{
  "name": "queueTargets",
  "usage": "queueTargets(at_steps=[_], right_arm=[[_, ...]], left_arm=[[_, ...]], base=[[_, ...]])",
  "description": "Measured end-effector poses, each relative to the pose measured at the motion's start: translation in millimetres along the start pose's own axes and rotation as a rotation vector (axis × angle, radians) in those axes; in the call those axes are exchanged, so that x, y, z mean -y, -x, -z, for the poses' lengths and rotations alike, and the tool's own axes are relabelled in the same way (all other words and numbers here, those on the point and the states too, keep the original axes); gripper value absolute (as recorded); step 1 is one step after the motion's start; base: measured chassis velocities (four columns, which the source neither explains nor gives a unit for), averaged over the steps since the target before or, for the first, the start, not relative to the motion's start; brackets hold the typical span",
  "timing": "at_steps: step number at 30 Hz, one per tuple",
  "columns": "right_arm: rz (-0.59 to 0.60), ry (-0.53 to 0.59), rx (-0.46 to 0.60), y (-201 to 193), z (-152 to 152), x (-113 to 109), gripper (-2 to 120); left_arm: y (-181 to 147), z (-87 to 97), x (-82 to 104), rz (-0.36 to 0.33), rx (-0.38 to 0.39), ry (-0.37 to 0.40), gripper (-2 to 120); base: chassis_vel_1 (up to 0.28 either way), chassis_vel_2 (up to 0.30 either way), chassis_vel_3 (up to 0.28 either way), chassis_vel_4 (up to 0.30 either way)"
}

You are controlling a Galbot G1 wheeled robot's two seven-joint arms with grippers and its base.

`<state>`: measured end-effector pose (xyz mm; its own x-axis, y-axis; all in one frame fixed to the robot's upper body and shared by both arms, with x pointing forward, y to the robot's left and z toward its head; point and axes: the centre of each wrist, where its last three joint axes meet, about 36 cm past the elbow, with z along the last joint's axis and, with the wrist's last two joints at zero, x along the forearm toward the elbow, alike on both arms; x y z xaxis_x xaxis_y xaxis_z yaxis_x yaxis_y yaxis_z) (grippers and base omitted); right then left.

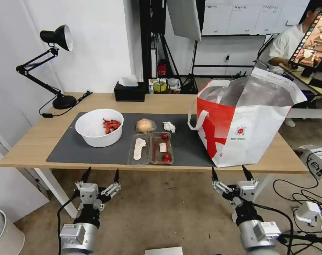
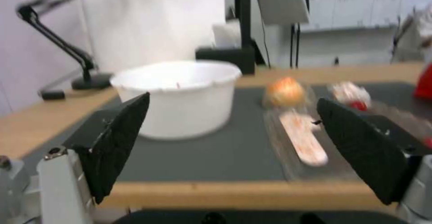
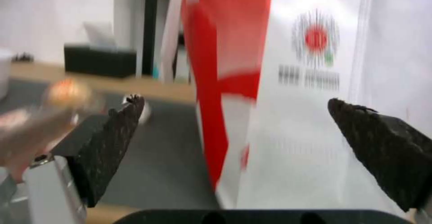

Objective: Pick up the trash from the table and place it into the takeout bag.

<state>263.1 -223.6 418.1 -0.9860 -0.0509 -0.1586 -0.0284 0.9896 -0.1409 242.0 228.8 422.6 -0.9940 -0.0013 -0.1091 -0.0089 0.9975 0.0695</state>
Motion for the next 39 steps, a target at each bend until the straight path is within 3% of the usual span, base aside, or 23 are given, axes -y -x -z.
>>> queueTargets(at_steps=[3, 8, 11, 17, 39], right_arm=[[0.011, -0.023, 0.069, 14.9, -5.8, 1.2, 100], [0.025, -0.048, 0.142, 28.7, -13.6, 2.0, 100], [0.052, -0.079, 0.238, 43.5, -27.5, 1.7, 100], [0.058, -0.076, 0.239, 42.5, -30.5, -0.3, 100], [0.058, -0.045, 0.228, 39.6, -29.3, -3.2, 100]], left_arm=[[11.5, -11.2, -3.9, 0.033, 0.120, 0.003, 100], [16.8, -16.3, -6.1, 0.046, 0.171, 0.005, 100], [25.5, -26.7, -10.7, 0.064, 0.268, 0.008, 100], [35.8, -40.8, -17.2, 0.080, 0.390, 0.020, 100], [32.2, -45.1, -21.4, 0.054, 0.394, 0.031, 100]], base=[[0.000, 0.000, 0.000, 0.000], [0.000, 0.000, 0.000, 0.000], [0.000, 0.000, 0.000, 0.000], [0.000, 0.000, 0.000, 0.000], [0.000, 0.000, 0.000, 0.000]])
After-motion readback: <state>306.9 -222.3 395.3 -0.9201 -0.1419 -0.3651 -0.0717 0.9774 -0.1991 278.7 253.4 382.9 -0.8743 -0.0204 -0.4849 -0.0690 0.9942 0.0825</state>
